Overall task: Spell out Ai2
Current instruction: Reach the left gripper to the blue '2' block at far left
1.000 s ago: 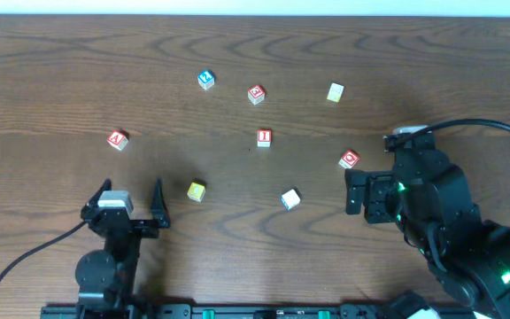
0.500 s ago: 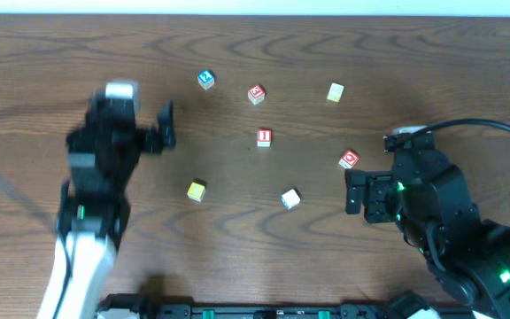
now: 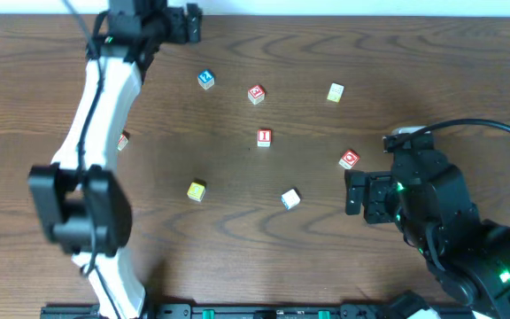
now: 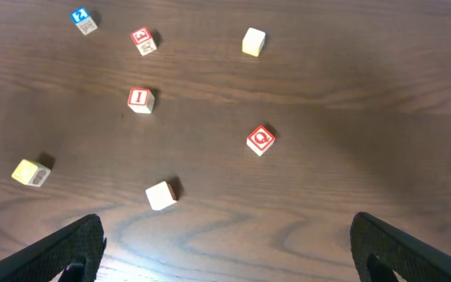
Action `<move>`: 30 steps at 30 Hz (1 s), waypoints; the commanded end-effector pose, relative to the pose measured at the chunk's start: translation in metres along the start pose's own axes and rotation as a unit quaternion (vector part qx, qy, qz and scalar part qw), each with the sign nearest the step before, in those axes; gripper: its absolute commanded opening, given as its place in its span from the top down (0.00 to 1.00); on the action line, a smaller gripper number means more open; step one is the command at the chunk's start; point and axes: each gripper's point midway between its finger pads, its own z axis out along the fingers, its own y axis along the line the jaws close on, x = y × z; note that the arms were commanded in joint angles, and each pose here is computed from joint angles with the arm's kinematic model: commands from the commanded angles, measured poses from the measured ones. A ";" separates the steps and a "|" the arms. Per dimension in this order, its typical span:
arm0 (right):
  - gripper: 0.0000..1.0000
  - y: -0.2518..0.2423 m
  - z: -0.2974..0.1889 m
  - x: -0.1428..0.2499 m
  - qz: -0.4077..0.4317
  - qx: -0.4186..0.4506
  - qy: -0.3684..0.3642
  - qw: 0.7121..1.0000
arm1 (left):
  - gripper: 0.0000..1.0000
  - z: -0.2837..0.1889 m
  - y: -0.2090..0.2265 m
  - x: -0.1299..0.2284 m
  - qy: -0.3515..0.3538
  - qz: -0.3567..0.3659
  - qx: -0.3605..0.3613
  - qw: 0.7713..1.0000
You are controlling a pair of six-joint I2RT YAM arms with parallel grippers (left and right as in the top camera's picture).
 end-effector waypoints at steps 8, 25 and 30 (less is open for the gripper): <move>0.01 -0.003 -0.001 -0.001 -0.005 0.007 -0.004 1.000 | 0.05 0.074 0.000 0.057 0.097 -0.064 -0.021 0.993; 0.01 -0.004 -0.001 -0.001 -0.005 0.008 -0.004 1.000 | 0.05 0.079 -0.024 0.090 0.154 -0.161 -0.005 0.975; 0.01 -0.003 -0.001 -0.001 -0.004 0.007 -0.004 1.000 | 0.01 0.079 -0.019 0.094 0.154 -0.246 -0.043 0.956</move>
